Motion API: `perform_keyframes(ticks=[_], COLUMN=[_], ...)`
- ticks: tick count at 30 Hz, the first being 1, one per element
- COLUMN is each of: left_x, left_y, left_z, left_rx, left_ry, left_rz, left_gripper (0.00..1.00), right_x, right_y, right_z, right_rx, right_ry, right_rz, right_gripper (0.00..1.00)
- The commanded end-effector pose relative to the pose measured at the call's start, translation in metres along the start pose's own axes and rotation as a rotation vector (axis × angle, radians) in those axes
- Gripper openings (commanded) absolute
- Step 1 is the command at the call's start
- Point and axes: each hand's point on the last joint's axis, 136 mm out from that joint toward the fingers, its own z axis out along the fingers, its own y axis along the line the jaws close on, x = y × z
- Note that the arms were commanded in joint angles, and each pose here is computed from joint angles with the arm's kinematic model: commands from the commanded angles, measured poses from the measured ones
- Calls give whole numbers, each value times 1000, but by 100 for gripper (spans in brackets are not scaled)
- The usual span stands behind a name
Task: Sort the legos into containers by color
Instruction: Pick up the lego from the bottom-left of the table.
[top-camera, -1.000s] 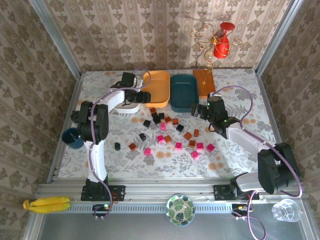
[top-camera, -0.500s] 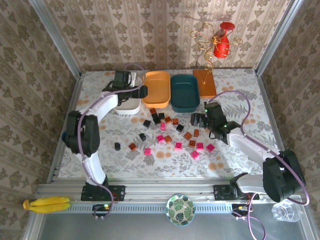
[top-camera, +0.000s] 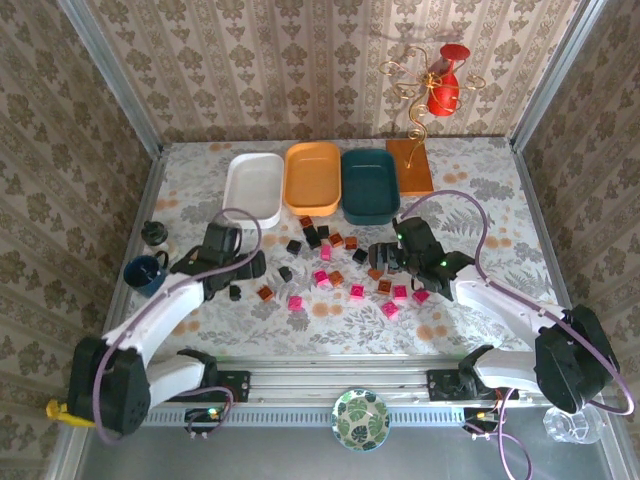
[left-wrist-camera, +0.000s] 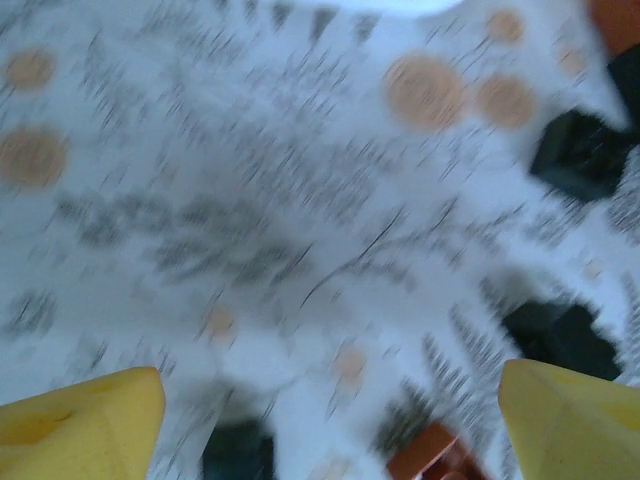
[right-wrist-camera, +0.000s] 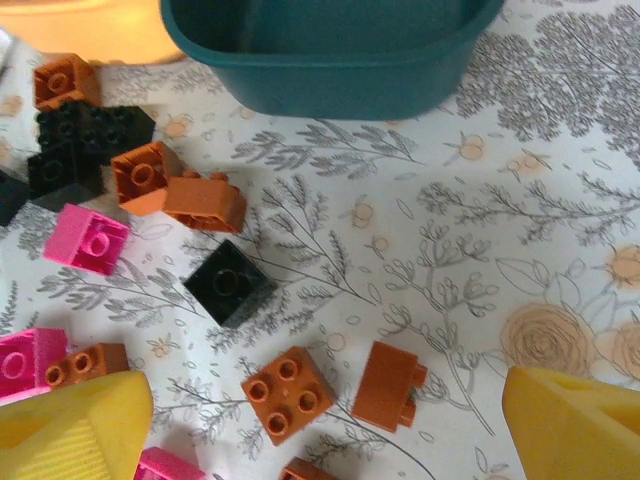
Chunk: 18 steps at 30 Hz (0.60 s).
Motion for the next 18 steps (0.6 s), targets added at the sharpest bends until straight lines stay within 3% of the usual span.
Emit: perform_keyframes(ticks=[1, 12, 18], left_x=[31, 58, 56], left_y=[24, 26, 26], left_z=[-4, 30, 39], left_rx=[-98, -96, -93], left_ry=[81, 249, 264], left_rz=[-77, -78, -81], left_gripper=[88, 66, 48], right_x=[-14, 21, 33], right_y=[32, 145, 161], right_z=[3, -3, -6], right_rx=[-142, -651, -666], right_ry=[-35, 18, 8], right_rz=[-45, -274, -357], right_gripper=[92, 93, 96])
